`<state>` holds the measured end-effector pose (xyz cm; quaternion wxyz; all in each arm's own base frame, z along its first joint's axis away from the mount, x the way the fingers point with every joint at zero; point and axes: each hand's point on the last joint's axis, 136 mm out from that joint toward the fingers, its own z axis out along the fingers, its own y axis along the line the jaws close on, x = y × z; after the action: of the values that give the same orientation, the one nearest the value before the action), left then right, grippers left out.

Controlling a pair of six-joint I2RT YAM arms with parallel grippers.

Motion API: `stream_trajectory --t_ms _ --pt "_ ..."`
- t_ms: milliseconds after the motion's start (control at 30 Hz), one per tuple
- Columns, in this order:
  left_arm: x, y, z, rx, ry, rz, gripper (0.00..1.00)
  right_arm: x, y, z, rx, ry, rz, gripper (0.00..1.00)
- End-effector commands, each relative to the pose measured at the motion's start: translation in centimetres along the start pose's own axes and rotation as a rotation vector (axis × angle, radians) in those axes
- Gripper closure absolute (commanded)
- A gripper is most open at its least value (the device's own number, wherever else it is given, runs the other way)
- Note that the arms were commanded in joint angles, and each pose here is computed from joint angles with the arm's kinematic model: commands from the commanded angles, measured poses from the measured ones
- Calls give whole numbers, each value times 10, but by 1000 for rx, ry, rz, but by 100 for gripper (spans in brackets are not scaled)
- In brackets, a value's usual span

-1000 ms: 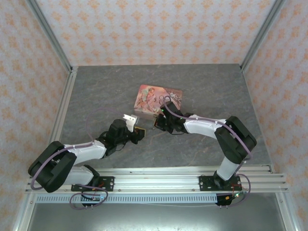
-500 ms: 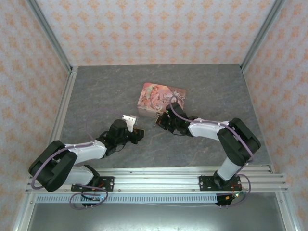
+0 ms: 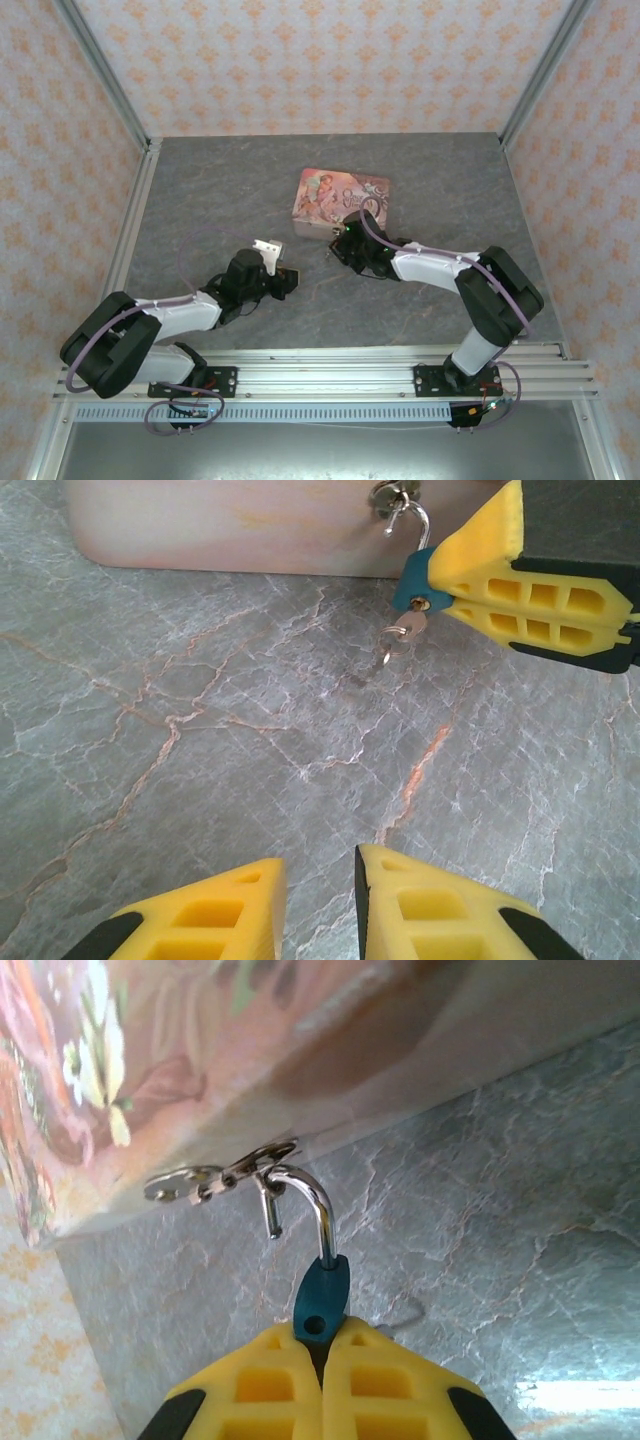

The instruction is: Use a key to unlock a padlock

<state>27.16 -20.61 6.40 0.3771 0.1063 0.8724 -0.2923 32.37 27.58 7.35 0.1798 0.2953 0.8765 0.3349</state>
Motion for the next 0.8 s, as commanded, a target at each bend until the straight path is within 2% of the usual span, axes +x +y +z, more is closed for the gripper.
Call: stream_trajectory --t_ms 0,500,767 --pt "-5 4 -6 -20 -31 -1 75 -12 -1 -7 -29 -105 90 100" --pt "-9 0 -24 -10 -69 16 75 -32 18 -22 -84 -363 215 100" --pt "-6 3 -42 -31 -89 30 74 -36 26 -17 -92 -394 209 100"
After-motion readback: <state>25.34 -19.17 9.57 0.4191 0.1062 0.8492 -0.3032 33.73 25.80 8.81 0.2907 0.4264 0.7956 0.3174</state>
